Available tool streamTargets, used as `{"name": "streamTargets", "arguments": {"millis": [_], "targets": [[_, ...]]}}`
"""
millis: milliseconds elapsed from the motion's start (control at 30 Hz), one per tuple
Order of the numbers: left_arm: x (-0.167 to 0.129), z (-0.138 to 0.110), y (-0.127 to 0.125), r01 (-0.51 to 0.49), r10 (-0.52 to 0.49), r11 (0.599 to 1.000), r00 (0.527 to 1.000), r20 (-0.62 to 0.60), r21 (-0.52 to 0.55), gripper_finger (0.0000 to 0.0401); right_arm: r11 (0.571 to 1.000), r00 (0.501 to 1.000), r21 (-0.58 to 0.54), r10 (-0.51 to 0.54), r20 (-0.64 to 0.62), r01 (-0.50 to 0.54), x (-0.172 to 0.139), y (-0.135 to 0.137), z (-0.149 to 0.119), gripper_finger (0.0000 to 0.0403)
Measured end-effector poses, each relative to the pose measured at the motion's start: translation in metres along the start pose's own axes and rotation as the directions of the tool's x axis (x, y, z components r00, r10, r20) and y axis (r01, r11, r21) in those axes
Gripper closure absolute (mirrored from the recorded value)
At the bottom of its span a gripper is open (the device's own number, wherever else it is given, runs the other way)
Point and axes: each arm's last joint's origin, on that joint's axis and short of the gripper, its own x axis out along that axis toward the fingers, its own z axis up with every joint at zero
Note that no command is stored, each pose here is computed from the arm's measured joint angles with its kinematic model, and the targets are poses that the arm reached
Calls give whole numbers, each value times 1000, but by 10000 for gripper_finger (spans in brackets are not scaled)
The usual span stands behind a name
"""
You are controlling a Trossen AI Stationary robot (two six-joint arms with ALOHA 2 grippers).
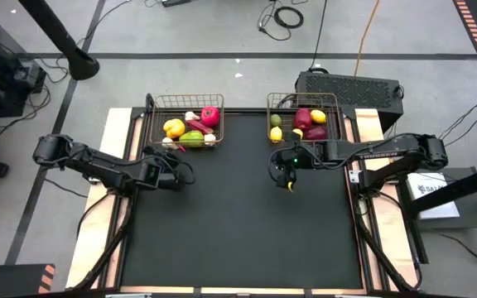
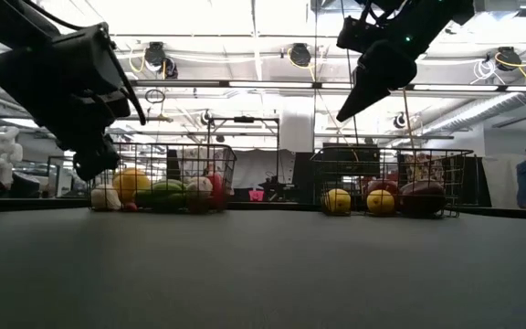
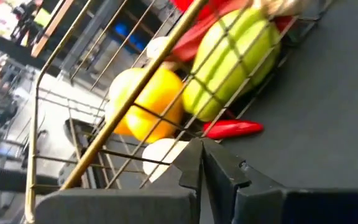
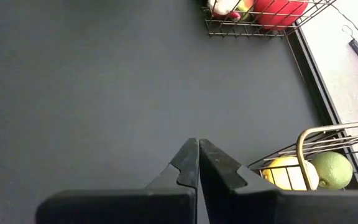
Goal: Sort produce into baskets
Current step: Return to Home Position
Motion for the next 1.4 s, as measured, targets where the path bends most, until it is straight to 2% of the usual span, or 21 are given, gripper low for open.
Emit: {"name": "streamTargets", "arguments": {"millis": [533, 667, 800, 867, 933, 1000, 1067, 1300, 1400], "targets": [[14, 2, 9, -52, 50, 998, 997, -65, -31, 384, 1000, 1000, -1, 0, 1, 0, 0, 0, 0, 399], [12, 3, 6, 66, -72, 997, 990, -118, -49, 384, 1000, 1000, 2, 1, 1, -1, 0, 0, 0, 399], [3, 15, 2, 204, -214, 975, 970, -119, -94, 384, 1000, 1000, 21, 5, 2, -6, 0, 0, 0, 399], [-6, 21, 2, 262, -274, 957, 957, -96, -120, 384, 997, 999, 67, 37, 9, -38, 0, 1, 1, 399], [-18, 29, 2, 329, -339, 934, 940, -49, -137, 384, 984, 989, 93, 147, 36, -149, 1, 6, 1, 399], [-31, 34, 2, 400, -402, 904, 916, 21, -149, 384, 954, 957, 81, 283, 62, -287, 4, 17, -4, 399], [-44, 35, 0, 475, -463, 865, 880, 109, -160, 384, 930, 930, 58, 356, 90, -362, 7, 30, -11, 399], [-73, 5, -19, 653, -567, 745, 729, 383, -138, 384, 894, 874, 5, 436, 212, -448, 15, 72, -54, 399], [-76, -9, -26, 739, -609, 659, 635, 475, -144, 384, 888, 841, 4, 433, 323, -459, 16, 84, -75, 399]]}}
